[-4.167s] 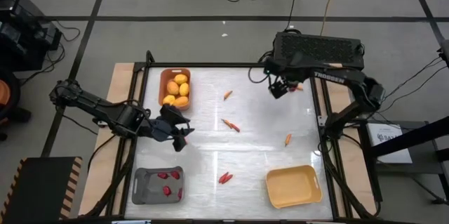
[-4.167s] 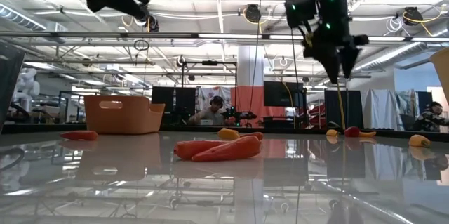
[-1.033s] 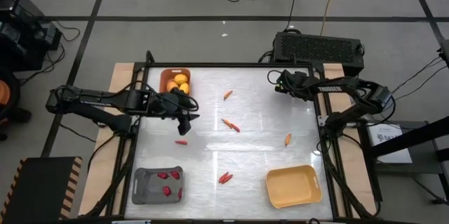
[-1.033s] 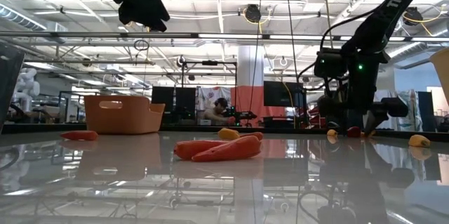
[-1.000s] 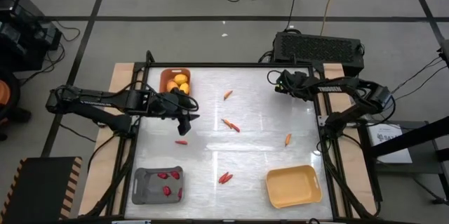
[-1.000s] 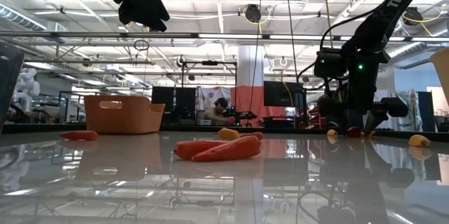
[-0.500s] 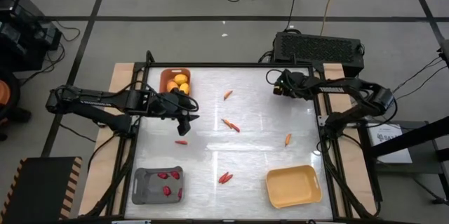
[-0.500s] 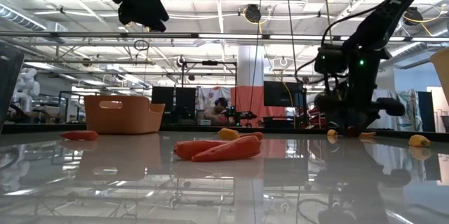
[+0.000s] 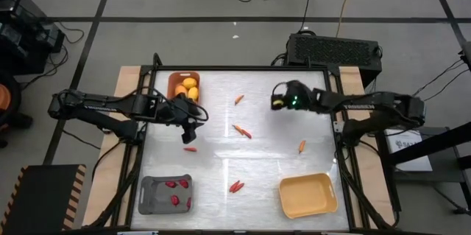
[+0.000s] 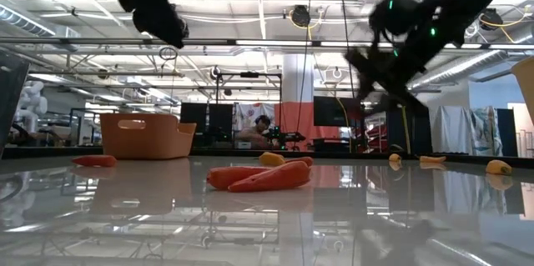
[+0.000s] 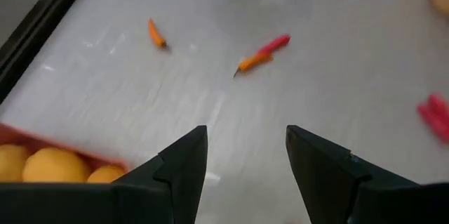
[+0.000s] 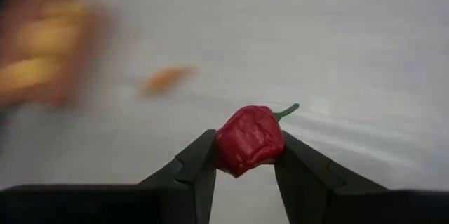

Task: Sort produce into baskets
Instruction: Put the red bell pepper into the black bin

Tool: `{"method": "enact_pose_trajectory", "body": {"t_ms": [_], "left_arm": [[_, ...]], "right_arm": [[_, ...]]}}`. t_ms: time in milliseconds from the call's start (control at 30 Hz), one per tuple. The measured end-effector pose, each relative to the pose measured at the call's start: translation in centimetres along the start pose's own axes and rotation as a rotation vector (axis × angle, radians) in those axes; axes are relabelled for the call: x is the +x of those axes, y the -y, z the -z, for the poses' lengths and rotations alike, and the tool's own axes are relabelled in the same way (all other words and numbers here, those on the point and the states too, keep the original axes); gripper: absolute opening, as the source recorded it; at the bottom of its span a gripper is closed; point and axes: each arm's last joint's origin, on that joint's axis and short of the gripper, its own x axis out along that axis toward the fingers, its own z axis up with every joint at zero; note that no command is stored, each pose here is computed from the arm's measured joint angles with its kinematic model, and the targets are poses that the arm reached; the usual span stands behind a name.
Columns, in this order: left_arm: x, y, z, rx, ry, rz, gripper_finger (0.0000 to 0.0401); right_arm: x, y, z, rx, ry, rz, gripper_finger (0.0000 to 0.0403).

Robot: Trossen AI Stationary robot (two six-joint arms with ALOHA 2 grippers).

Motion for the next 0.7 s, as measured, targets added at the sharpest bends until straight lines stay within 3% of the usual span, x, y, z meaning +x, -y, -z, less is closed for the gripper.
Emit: {"method": "enact_pose_trajectory", "body": {"t_ms": [167, 267, 467, 700], "left_arm": [[-0.1, -0.2, 1.0, 0.075, -0.098, -0.013, 0.0201], [-0.2, -0.3, 1.5, 0.127, -0.160, -0.018, 0.0201], [-0.3, -0.6, 2.4, 0.238, -0.248, -0.025, 0.0201], [-0.5, -0.8, 2.9, 0.309, -0.315, -0.027, 0.0201]], "right_arm": [[0.1, -5.3, 3.2, -0.099, 0.056, -0.366, 0.0125], [0.5, -8.2, 6.0, -0.173, 0.044, -0.519, 0.0125], [2.9, -15.4, 12.1, -0.366, -0.029, -0.649, 0.0125], [6.1, -24.1, 17.4, -0.645, -0.013, -0.757, 0.0125]]}}
